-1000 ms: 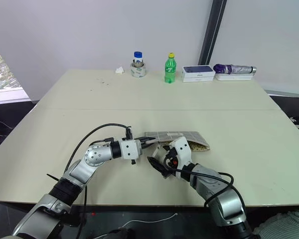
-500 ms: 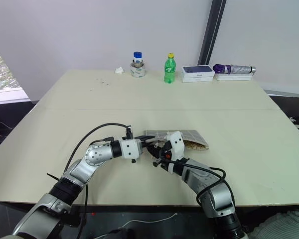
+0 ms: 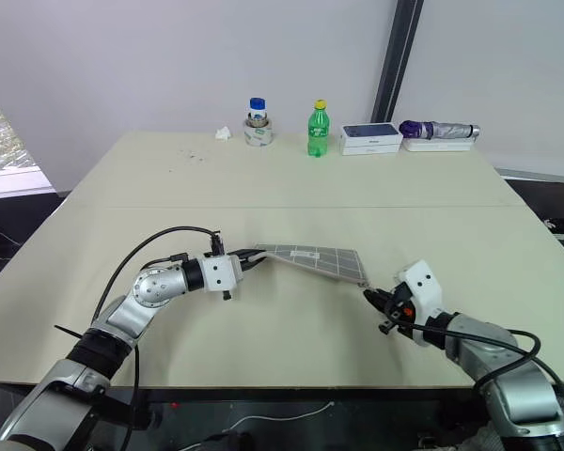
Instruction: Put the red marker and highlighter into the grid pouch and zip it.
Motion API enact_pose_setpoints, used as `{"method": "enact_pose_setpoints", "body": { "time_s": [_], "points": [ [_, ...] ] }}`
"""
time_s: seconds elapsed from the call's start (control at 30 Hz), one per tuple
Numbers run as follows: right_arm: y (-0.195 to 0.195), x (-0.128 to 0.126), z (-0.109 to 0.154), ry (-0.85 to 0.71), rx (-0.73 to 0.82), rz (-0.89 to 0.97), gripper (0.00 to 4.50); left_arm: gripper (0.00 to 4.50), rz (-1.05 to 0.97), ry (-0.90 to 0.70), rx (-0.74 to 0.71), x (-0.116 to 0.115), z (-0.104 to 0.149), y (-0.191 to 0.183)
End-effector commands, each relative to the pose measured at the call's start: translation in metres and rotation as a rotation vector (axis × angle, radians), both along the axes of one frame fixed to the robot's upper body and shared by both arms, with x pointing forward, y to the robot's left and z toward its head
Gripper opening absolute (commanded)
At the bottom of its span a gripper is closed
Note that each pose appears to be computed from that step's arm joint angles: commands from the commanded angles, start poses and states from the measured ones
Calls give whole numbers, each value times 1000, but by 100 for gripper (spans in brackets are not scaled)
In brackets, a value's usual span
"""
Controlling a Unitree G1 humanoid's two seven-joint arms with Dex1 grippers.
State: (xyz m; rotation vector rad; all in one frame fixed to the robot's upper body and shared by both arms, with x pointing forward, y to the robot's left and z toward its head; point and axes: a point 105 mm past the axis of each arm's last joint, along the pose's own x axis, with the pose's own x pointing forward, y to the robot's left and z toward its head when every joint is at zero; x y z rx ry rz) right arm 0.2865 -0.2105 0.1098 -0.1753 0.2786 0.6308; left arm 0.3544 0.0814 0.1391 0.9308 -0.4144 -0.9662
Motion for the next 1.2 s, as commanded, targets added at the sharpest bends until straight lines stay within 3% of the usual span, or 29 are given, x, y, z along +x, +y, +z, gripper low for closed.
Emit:
{"method": "enact_pose_setpoints", "body": {
  "time_s": [0.03,0.1,0.17,0.2,0.33,0.4,0.43,0.6,0.8,1.2],
  "points": [
    [-21,5,13,-52,-42,-54,7,0,87,-13,-19,14,10,28],
    [-17,8,15,-49,0,-53,31,0,78,36,-46,14,9,28],
    [-7,4,17,-61,6,1,94,79,48,140,-91,10,5,28],
    [-2,1,16,-65,-5,31,148,114,34,155,-106,7,6,28],
    [-10,-13,23,-93,-71,77,355,318,31,268,-244,-7,13,45],
    [-28,-24,29,-95,-105,83,449,422,73,326,-294,-16,18,74],
    [-36,-28,30,-86,-113,74,450,449,111,329,-299,-17,21,91],
    [-53,-36,46,-107,-93,60,450,449,201,398,-320,-34,32,149],
    [-78,-46,44,-111,-96,39,450,449,392,565,-649,-42,36,202],
    [-102,-35,41,-110,-146,10,450,449,550,527,-567,-62,14,234]
  ]
}}
